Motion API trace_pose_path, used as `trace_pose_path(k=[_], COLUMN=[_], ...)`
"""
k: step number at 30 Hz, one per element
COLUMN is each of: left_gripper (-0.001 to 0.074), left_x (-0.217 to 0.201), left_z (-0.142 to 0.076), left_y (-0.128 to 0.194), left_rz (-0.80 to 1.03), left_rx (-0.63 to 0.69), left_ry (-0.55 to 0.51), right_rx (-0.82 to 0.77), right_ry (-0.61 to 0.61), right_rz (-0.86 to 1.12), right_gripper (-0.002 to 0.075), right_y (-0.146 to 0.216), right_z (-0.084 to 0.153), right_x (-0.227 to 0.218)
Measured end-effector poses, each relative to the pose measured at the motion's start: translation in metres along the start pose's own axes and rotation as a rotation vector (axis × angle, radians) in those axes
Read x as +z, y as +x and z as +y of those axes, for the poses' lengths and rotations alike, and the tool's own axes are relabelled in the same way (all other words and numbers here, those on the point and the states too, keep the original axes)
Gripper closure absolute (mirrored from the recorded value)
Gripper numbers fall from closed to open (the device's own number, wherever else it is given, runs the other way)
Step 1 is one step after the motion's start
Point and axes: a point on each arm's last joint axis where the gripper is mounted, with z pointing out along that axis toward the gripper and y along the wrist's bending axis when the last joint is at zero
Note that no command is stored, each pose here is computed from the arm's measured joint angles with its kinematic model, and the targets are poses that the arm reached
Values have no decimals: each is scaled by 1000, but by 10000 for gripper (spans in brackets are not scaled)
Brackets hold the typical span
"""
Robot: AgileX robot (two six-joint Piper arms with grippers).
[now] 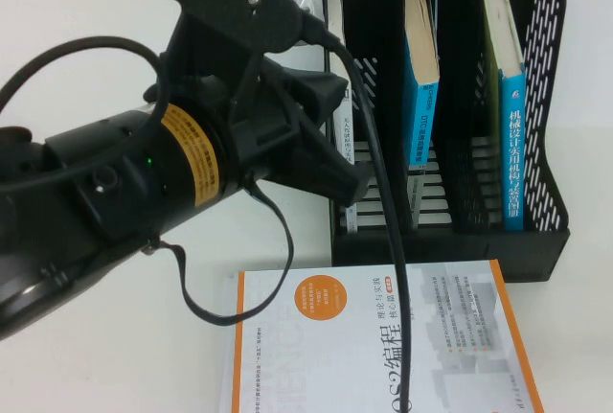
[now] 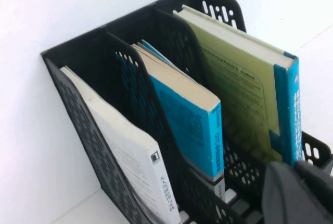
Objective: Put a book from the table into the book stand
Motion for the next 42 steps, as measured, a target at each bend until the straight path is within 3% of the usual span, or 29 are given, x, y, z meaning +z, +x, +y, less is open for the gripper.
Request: trace_pose_path(k=[13, 26, 31, 37, 42], left_gripper=[736, 736, 736, 737, 737], left_x=[17, 58, 36, -18, -69], left_z=[-2, -5, 5, 42, 60], left_y=[14, 55, 34, 0, 2], left_rz=[60, 231, 157, 20, -45], left_rx=[9, 97, 57, -118, -163], left_ry=[1, -25, -50, -169, -256], right_rx=[31, 31, 31, 31, 31], right_ry=[31, 32, 32, 32, 33], right_rz=[88, 91, 91, 91, 93], right_gripper=[729, 729, 729, 729, 729], right_y=[8, 8, 8, 8, 8], right_z=[-3, -3, -3, -3, -3], right_x=[0, 0, 0, 0, 0])
